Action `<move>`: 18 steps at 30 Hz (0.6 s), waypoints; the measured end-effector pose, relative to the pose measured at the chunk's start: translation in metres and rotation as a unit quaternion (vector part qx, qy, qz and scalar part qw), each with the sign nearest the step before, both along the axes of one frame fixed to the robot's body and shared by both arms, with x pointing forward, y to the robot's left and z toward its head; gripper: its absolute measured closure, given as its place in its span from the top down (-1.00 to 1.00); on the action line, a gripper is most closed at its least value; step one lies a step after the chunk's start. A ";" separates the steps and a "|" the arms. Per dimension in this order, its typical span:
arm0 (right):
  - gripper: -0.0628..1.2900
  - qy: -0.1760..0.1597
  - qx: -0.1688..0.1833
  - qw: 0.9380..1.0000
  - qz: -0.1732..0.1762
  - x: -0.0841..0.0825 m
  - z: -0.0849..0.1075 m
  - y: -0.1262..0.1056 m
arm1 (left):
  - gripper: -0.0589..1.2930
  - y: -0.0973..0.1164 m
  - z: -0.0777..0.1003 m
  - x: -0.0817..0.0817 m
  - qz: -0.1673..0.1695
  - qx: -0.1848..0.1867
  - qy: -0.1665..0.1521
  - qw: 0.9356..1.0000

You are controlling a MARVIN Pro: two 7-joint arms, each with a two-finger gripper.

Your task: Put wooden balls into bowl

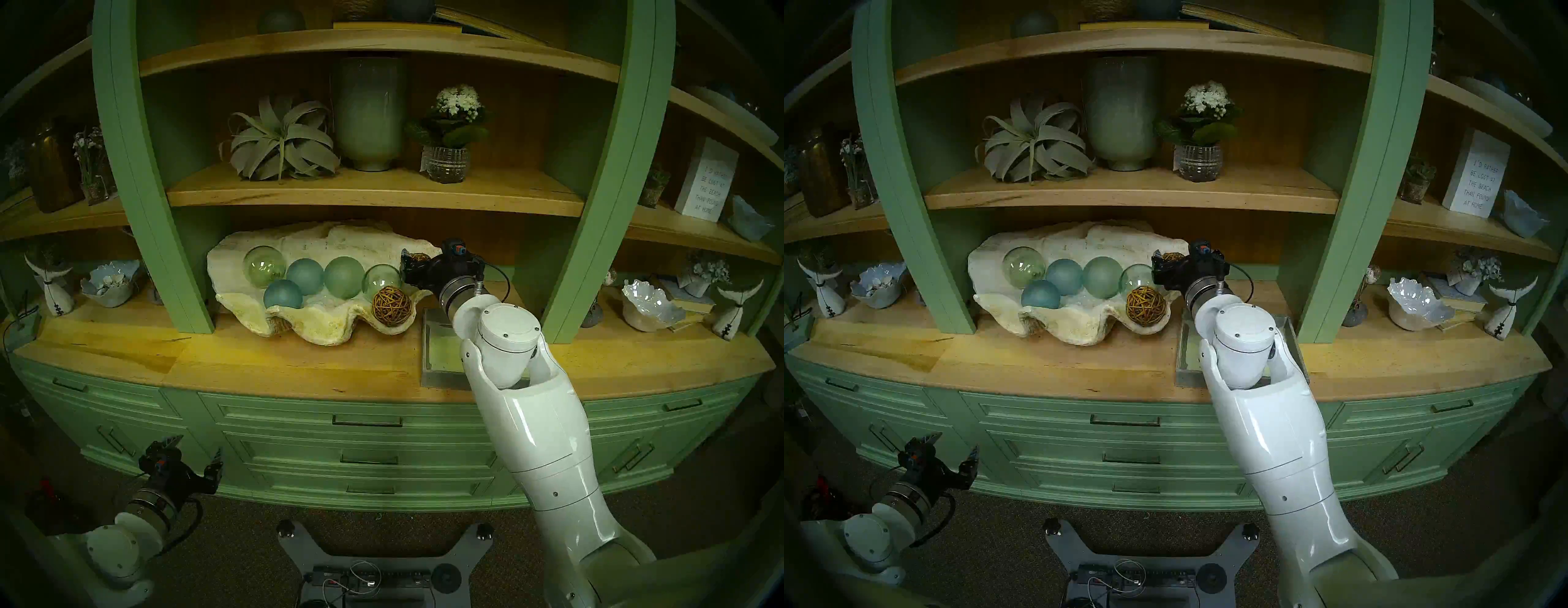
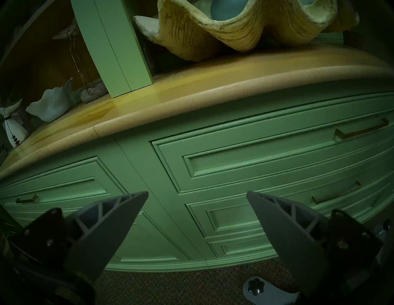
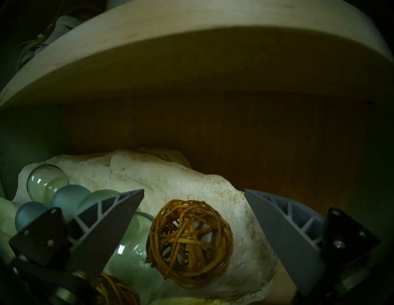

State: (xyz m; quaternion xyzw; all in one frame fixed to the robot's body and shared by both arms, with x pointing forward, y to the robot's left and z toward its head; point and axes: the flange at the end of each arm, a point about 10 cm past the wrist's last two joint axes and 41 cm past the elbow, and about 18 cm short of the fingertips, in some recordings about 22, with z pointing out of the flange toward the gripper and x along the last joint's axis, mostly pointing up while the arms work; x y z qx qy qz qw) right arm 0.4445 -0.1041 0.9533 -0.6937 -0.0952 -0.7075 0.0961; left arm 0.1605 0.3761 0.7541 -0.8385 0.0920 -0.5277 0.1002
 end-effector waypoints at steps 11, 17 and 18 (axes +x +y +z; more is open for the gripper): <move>0.88 -0.010 0.005 1.000 -0.022 -0.025 0.003 -0.025 | 0.95 0.000 0.000 0.000 0.000 0.000 0.000 1.000; 0.88 -0.004 0.010 0.999 -0.034 -0.041 -0.002 -0.043 | 0.95 0.000 0.000 0.000 0.000 0.000 0.000 1.000; 0.88 -0.003 0.011 0.999 -0.036 -0.045 -0.003 -0.046 | 0.95 0.000 0.000 0.000 0.000 0.000 0.000 1.000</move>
